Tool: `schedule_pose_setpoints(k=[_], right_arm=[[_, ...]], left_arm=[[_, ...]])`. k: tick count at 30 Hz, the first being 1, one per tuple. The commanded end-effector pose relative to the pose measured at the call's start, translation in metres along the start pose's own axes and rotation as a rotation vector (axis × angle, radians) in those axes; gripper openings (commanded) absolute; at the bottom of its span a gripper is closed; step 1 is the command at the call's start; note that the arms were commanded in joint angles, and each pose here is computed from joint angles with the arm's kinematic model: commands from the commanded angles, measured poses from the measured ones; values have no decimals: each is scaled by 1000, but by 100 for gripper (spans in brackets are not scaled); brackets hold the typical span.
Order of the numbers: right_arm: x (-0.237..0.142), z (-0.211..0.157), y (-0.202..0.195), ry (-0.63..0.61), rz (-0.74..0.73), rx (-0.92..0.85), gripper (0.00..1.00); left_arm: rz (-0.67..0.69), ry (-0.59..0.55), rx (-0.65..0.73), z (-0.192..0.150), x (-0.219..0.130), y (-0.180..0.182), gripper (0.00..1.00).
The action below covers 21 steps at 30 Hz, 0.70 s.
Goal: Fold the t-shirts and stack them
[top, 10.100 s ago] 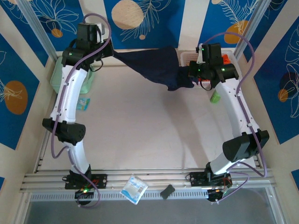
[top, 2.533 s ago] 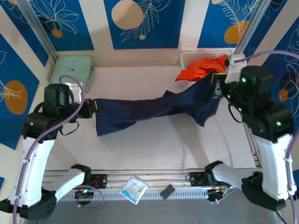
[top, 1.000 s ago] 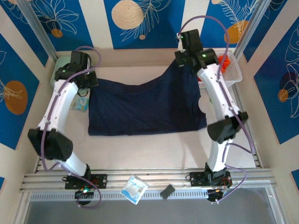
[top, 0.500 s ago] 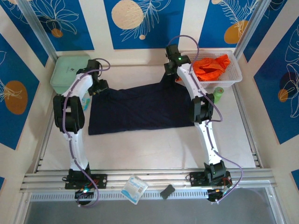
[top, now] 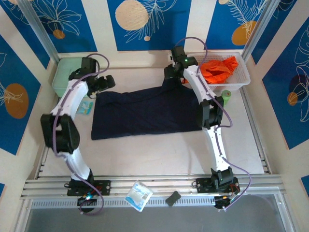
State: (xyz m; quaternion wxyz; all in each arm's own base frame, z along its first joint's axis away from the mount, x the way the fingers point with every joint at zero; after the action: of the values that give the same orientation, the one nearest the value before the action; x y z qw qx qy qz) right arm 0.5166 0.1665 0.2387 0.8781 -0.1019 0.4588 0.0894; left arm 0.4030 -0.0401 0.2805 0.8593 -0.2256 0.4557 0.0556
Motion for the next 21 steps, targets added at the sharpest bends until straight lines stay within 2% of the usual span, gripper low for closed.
schedule_pose_setpoints(k=[1, 6, 11, 16, 21], right_arm=[[-77, -11, 5, -38, -15, 24, 85], [-114, -96, 0, 17, -7, 116, 86], [-111, -177, -4, 172, -10, 180, 85], [-85, -220, -6, 281, -22, 241, 82], [-58, -235, -6, 355, -30, 284, 79]], left_arm=[[18, 34, 9, -30, -31, 10, 100], [65, 129, -33, -85, -36, 42, 99], [52, 256, -93, -126, -2, 60, 92], [72, 313, -117, -145, 34, 66, 90], [139, 323, -111, -149, 56, 72, 89]])
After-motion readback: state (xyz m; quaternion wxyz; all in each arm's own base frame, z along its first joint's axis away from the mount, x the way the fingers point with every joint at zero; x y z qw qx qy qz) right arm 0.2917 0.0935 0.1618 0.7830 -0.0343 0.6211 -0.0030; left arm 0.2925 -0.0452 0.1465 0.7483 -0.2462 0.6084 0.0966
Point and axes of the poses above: each hand's point on the last joint's axis, 136 mm out from that joint toward the fingers, its own x axis out along the fingers, its own y axis along the line the jaws close on, z = x × y, the point moved 10 cm from there along -x, back along the fingers, and after that the axes turned 8 degrees about -x, right-handed, at the moved point
